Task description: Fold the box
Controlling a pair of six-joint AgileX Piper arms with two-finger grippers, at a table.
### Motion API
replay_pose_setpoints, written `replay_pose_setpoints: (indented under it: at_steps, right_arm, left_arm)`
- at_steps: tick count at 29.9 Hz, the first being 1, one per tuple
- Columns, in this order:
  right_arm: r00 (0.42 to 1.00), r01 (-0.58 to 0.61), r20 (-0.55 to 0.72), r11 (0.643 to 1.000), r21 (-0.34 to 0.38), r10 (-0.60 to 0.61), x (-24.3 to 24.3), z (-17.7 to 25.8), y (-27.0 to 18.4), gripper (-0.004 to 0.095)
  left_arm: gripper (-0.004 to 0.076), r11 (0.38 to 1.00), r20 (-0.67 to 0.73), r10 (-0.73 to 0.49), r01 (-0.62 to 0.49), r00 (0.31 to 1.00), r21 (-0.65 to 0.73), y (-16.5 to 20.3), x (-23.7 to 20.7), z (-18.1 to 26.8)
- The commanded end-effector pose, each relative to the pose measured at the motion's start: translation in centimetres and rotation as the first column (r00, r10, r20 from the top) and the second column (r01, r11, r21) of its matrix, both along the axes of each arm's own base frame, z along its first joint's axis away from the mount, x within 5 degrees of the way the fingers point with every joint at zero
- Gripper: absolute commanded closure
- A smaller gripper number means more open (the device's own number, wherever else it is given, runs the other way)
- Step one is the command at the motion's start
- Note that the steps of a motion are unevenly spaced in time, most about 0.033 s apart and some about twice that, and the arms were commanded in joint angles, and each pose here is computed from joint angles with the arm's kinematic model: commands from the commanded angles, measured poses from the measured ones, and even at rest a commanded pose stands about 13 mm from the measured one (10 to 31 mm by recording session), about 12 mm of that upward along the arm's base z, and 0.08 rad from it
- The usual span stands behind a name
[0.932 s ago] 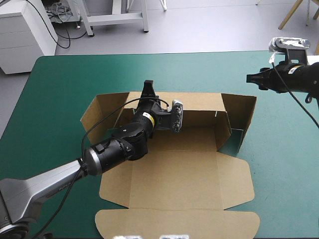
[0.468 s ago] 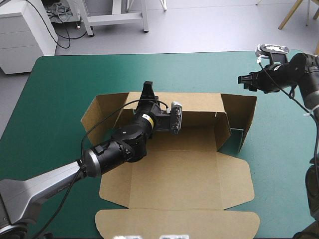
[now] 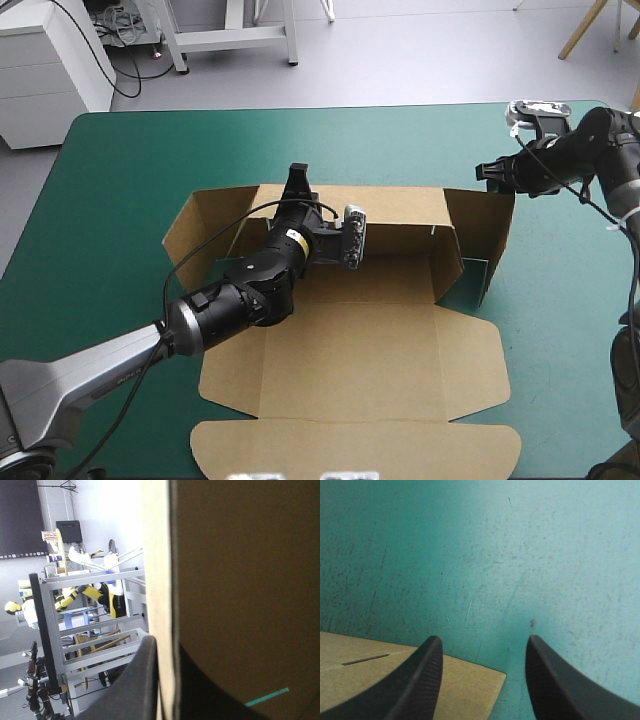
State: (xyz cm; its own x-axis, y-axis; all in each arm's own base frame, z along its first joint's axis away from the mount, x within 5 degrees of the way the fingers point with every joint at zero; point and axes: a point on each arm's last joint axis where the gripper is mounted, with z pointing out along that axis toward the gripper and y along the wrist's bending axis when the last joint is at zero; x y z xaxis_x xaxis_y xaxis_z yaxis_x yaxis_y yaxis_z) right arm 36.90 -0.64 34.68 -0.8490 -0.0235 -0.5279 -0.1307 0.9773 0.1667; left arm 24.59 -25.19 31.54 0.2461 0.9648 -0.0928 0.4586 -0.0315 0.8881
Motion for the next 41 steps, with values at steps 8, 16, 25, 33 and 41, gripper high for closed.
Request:
replay_pose_setpoints:
  at_steps: [8, 16, 25, 33, 41]
  right_arm:
    - [0.998, -0.005, 0.056, 1.000, 0.007, 0.004, -1.1, 2.5, -0.2, 0.0450]
    - [0.997, -0.023, 0.072, 0.998, 0.053, 0.019, -2.2, 3.2, 0.3, 0.0450]
    - [0.993, -0.031, 0.115, 0.996, 0.089, 0.020, -4.9, 1.7, 0.9, 0.0450]
    - [0.978, -0.088, 0.198, 0.987, 0.132, 0.060, -7.8, 0.8, 1.8, 0.0450]
    - [0.932, -0.139, 0.351, 0.982, 0.124, 0.088, -11.3, -0.3, 2.5, 0.0450]
  left_arm:
    - [0.0734, 0.995, 0.056, -0.097, 0.098, 0.994, -0.014, -0.9, -0.6, 0.9]
    - [0.0734, 0.996, 0.026, -0.087, 0.087, 0.996, -0.015, -1.4, -0.3, -0.1]
    - [0.0734, 0.996, 0.025, -0.084, 0.084, 0.996, -0.014, -1.5, -0.2, -0.4]
    - [0.0734, 0.996, 0.025, -0.090, 0.091, 0.996, -0.017, -1.6, -0.2, -0.4]
    - [0.0734, 0.995, 0.016, -0.093, 0.093, 0.996, -0.028, -1.6, -0.2, -0.4]
